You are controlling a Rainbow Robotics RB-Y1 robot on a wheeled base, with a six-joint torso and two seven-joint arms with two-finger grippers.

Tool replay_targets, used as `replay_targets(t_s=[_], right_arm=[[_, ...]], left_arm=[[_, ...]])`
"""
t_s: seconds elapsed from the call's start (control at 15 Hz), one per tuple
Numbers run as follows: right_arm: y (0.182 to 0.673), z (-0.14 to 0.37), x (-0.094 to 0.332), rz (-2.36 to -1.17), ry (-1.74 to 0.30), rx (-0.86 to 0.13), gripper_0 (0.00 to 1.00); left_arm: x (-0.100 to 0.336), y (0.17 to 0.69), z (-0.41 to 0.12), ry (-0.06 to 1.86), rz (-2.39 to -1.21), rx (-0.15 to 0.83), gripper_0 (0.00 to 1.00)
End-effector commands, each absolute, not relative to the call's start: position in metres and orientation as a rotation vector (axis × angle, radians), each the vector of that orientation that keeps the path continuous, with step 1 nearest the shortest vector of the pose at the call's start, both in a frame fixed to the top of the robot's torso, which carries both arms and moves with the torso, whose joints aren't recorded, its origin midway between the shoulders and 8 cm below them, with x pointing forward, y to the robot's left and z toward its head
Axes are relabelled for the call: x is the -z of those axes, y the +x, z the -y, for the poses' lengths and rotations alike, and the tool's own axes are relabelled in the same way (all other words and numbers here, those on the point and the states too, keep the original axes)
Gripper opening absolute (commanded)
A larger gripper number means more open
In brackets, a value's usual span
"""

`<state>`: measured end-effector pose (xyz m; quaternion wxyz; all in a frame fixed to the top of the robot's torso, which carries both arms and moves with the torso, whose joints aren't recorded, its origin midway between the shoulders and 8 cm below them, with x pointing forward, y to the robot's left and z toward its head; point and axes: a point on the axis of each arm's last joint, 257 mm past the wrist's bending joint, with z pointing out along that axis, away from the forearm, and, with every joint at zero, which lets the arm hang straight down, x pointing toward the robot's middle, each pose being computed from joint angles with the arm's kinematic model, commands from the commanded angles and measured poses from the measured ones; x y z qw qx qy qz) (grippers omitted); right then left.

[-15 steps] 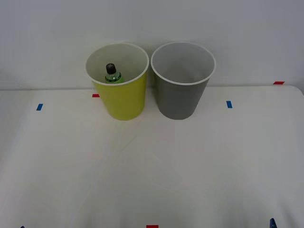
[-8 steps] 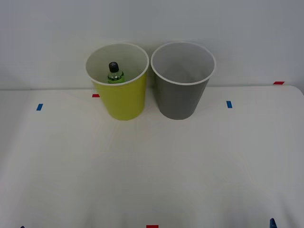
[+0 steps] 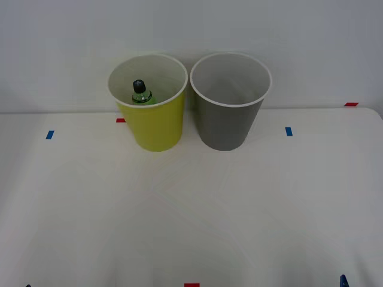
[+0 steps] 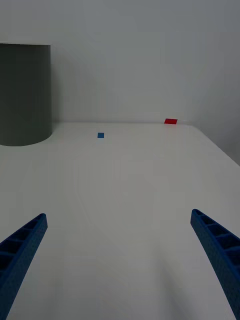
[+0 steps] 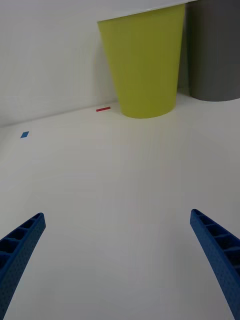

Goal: Put cans in the gray bin and PET bottles in the light green bin.

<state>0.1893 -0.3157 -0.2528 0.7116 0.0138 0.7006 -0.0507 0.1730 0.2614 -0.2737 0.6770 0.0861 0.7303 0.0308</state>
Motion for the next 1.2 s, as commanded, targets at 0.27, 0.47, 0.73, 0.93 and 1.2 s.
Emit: replay_targets(t_s=[0.27, 0.47, 0.73, 0.93, 1.2], right_arm=[[0.1893, 0.3157, 0.2528, -1.554, 0.03, 0.113, 1.0], [0.1893, 0.3157, 0.2528, -1.554, 0.03, 0.113, 1.0], [0.1893, 0.3157, 0.2528, -1.554, 0.03, 0.113, 1.0], [0.1893, 0.3157, 0.2528, -1.554, 0.03, 0.113, 1.0], [0.1893, 0.3157, 0.2528, -1.554, 0.03, 0.113, 1.0]], left_arm=[[0.2738, 0.173, -0.2614, 0.194, -1.642, -0.069, 1.0], [0.2738, 0.173, -0.2614, 0.194, -1.642, -0.069, 1.0], [0.2738, 0.173, -0.2614, 0.194, -1.642, -0.069, 1.0], [0.2738, 0.173, -0.2614, 0.194, -1.642, -0.069, 1.0], [0.2738, 0.173, -0.2614, 0.194, -1.642, -0.069, 1.0]])
